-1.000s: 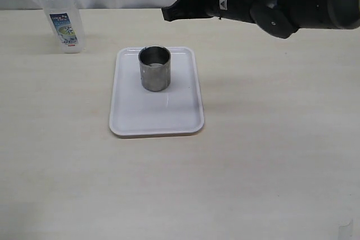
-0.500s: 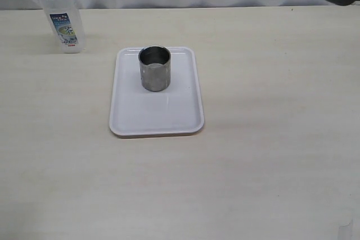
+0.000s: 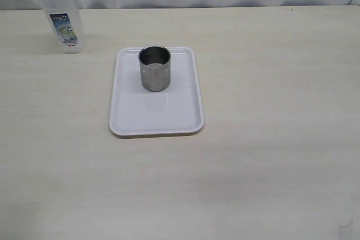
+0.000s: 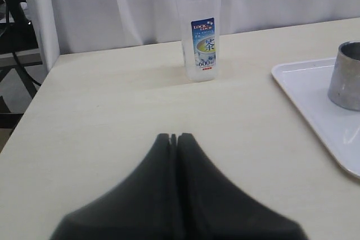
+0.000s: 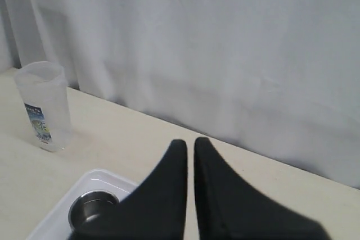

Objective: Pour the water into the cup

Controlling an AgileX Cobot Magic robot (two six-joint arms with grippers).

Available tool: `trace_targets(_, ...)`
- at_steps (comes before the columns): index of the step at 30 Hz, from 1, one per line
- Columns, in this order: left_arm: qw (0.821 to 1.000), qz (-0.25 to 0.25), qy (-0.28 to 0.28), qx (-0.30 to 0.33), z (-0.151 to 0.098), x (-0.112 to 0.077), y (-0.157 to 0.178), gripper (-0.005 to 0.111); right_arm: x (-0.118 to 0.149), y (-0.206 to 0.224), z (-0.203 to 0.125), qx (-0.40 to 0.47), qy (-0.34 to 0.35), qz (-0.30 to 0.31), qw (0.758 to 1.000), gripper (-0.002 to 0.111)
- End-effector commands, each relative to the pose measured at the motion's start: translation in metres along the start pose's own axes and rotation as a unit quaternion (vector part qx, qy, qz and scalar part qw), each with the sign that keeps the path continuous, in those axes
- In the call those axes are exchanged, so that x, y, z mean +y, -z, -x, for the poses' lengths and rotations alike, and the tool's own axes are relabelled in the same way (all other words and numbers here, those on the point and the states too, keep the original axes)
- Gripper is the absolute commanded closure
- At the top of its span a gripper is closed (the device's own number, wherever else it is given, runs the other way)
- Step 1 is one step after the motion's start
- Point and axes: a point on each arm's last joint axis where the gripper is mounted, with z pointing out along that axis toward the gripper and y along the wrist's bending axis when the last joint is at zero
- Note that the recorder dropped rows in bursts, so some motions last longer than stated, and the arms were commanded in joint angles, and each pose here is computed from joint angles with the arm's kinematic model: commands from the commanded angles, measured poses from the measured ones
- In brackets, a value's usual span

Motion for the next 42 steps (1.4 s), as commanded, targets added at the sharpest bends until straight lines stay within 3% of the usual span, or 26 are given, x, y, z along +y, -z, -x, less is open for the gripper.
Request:
trace_targets(1, 1.000, 0.001, 0.002, -0.007, 0.000, 0.000, 0.000, 0.107, -0.005, 0.048, 0.002, -0.036, 0.001, -0.010, 0.999, 0.104)
trace_targets(9, 1.000, 0.001, 0.002, -0.007, 0.000, 0.000, 0.000, 0.107, -0.011, 0.156, -0.017, -0.158, -0.013, -0.023, 0.987, 0.104)
trace_targets(14, 1.000, 0.001, 0.002, -0.007, 0.000, 0.000, 0.000, 0.107, -0.013, 0.200, -0.043, -0.208, -0.049, -0.030, 0.977, 0.104)
trace_targets(28, 1.000, 0.001, 0.002, -0.007, 0.000, 0.000, 0.000, 0.107, -0.014, 0.237, -0.062, -0.273, -0.077, -0.029, 0.959, 0.104)
trace_targets(42, 1.000, 0.001, 0.002, -0.007, 0.000, 0.000, 0.000, 0.107, -0.014, 0.240, -0.062, -0.280, -0.078, -0.029, 0.956, 0.104)
